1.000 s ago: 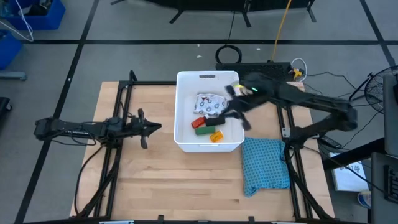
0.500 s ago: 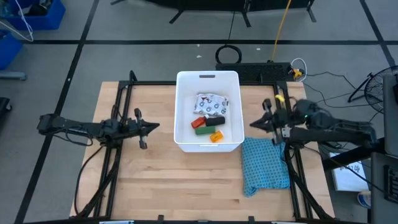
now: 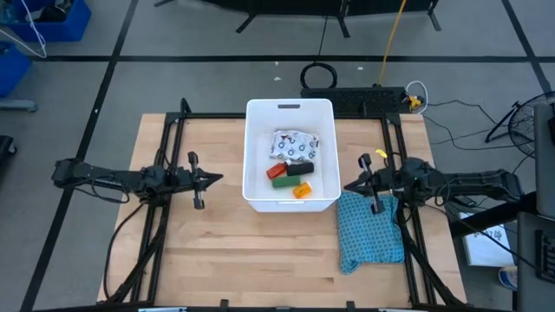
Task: Pick & place medical supplies in basket/bin
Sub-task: Return to Home Position
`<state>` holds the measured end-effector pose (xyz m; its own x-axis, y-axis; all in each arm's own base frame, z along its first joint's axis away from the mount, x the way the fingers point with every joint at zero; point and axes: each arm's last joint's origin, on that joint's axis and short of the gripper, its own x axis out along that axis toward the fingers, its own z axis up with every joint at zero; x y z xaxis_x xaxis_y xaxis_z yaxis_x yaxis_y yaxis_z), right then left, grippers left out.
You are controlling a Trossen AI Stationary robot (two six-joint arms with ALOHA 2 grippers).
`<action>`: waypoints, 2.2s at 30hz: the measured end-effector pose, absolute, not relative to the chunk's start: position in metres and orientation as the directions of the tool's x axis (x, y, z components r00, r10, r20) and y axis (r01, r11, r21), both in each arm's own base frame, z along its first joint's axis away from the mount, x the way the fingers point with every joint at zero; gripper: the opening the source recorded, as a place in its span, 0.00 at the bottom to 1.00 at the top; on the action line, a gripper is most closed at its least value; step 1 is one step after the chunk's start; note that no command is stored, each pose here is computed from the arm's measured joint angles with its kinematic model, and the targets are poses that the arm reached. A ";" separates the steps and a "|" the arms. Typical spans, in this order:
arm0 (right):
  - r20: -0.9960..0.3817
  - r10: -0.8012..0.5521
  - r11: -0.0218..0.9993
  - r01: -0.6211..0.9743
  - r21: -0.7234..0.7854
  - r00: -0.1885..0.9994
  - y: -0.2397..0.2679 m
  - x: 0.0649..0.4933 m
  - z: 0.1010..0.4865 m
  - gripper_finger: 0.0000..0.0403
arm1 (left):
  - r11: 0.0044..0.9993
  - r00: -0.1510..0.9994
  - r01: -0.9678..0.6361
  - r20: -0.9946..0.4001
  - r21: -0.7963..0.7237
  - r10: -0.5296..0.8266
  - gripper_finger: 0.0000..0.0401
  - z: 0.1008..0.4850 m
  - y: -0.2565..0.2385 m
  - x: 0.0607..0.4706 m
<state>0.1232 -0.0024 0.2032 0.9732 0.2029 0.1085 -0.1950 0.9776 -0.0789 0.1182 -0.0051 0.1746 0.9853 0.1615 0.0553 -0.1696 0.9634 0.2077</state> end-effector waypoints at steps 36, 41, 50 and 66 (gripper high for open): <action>0.292 0.246 0.969 -0.243 -0.049 0.924 -0.004 0.115 0.200 0.00 | 0.974 0.985 -0.162 -0.039 0.161 0.170 0.08 0.165 -0.005 0.118; 0.292 0.246 0.969 -0.243 -0.049 0.924 -0.004 0.115 0.200 0.00 | 0.974 0.985 -0.162 -0.038 0.162 0.170 0.10 0.165 -0.005 0.118; 0.292 0.246 0.969 -0.242 -0.049 0.924 -0.004 0.115 0.200 0.00 | 0.973 0.985 -0.162 -0.037 0.162 0.170 0.09 0.165 -0.005 0.118; 0.292 0.246 0.969 -0.242 -0.049 0.924 -0.004 0.115 0.200 0.00 | 0.973 0.985 -0.162 -0.037 0.162 0.170 0.09 0.165 -0.005 0.118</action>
